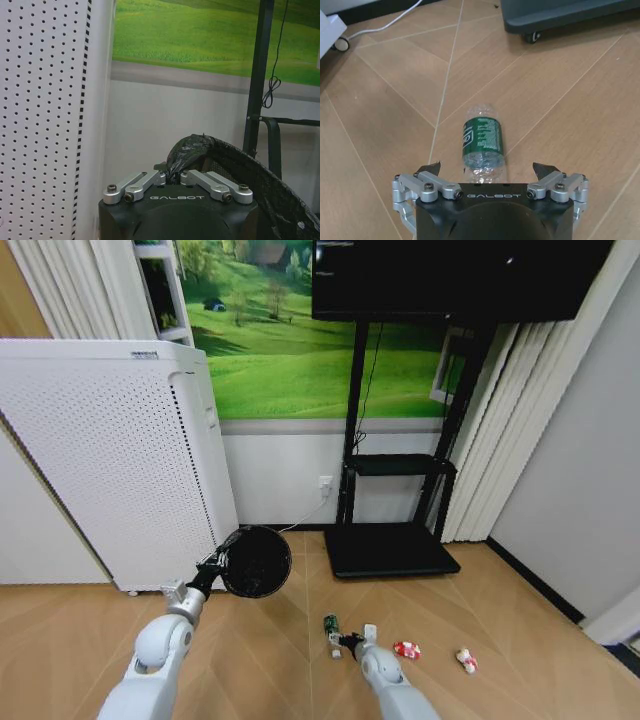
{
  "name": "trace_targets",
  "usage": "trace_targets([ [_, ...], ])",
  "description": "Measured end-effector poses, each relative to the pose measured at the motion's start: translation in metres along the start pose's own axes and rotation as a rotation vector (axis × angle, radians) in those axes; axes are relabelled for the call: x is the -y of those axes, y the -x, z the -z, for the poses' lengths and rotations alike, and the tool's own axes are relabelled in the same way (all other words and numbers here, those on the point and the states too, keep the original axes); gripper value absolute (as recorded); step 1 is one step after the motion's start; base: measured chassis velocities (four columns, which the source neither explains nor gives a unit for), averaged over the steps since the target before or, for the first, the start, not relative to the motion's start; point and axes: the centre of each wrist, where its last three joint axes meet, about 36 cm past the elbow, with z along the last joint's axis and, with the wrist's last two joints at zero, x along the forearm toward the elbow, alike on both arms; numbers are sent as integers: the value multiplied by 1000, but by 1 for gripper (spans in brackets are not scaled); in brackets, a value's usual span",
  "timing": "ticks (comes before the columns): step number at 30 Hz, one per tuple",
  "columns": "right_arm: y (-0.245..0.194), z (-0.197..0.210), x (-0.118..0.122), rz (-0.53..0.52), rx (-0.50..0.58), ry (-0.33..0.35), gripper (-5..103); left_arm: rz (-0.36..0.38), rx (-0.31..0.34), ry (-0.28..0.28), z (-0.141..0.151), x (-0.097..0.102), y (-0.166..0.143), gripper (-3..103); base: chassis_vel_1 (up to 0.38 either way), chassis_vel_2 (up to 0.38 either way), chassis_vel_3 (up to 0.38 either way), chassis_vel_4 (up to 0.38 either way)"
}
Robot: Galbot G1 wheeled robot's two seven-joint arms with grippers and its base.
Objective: Pick up the trash bin and place the garbage on the floor into it.
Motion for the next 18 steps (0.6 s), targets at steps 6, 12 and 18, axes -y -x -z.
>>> trace_targets([
  [6,15,-3,-11,-1,-17,-21,100,2,1,-1,0,0,-1,7,0,0,0,0],
  [12,35,-11,-22,-22,-22,-63,100,10,5,2,3,-3,-4,7,0,0,0,0],
  [18,43,-15,-23,-46,-8,-105,100,11,6,5,5,-8,-10,7,0,0,0,0],
])
